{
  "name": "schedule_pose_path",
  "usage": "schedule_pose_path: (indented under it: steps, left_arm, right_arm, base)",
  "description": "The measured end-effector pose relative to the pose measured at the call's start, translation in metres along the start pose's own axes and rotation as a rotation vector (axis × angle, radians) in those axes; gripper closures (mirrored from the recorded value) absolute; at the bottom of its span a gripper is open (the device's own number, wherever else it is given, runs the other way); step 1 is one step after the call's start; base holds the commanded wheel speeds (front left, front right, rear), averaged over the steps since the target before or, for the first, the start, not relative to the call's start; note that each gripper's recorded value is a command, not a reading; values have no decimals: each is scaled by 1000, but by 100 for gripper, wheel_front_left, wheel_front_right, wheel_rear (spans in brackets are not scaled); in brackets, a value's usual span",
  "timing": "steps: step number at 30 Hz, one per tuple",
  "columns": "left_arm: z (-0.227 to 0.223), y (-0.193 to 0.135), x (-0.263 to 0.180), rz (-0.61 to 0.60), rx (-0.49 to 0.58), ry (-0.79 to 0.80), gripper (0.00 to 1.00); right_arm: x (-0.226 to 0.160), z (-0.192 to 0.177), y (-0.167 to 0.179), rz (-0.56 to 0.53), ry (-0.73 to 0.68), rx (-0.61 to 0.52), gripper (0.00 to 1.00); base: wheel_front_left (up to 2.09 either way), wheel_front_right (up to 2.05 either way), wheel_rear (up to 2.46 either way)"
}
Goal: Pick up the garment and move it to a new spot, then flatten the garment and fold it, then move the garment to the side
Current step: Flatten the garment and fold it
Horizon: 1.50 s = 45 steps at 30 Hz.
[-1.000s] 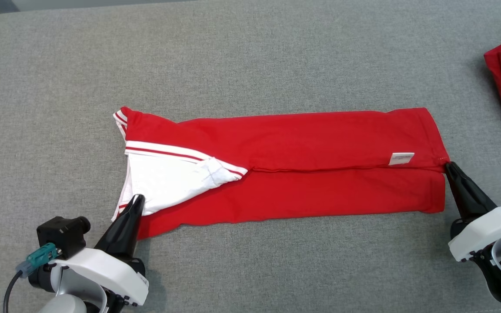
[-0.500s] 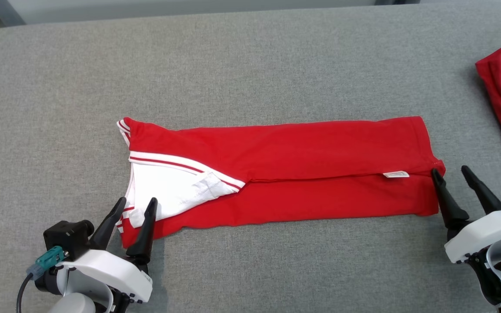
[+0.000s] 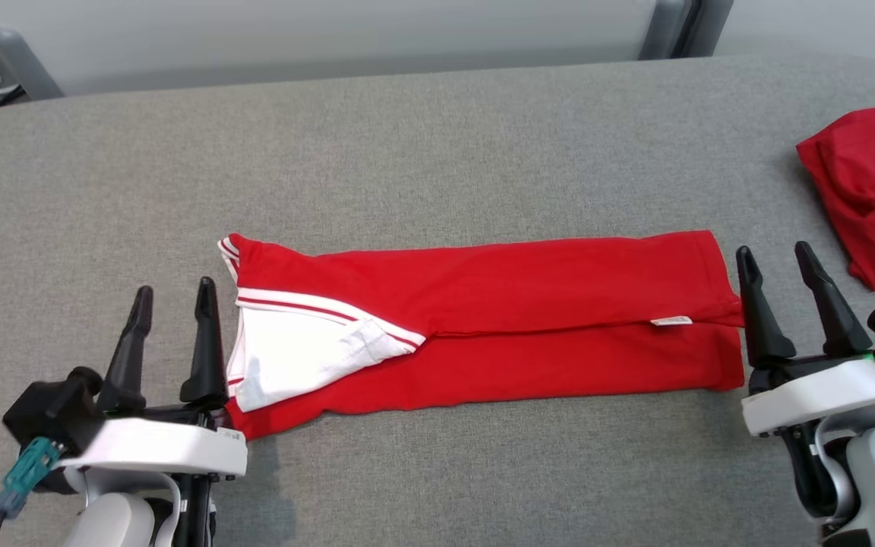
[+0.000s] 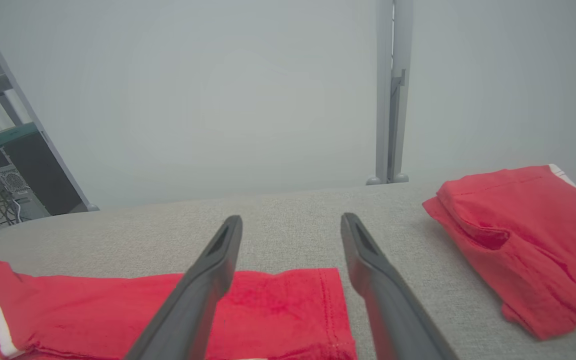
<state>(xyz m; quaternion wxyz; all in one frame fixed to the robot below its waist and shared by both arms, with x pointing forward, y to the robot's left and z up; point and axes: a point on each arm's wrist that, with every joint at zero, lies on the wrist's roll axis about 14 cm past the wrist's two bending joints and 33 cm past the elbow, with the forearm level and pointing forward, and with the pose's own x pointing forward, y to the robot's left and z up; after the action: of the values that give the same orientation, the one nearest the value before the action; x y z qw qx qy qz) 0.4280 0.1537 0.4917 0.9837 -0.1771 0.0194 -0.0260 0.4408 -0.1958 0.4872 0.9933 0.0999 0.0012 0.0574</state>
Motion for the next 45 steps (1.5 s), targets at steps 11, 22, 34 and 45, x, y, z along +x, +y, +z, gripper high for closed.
schedule_pose_path:
  steps: [11,22,34,45]
  left_arm:
    - [40,1,-28,38,8,-190,0]
    - [31,-1,-60,5,131,-169,0]
    - [33,-1,-73,-1,146,-173,0]
    - [31,-1,-77,-1,145,-168,0]
  right_arm:
    - [-28,32,38,17,-138,78,0]
    - [-69,23,38,-25,-120,113,0]
    - [-87,20,33,-50,-116,130,0]
    - [-89,17,35,-46,-109,139,0]
  base:
    - [0,0,0]
    - [0,0,0]
    - [0,0,0]
    - [0,0,0]
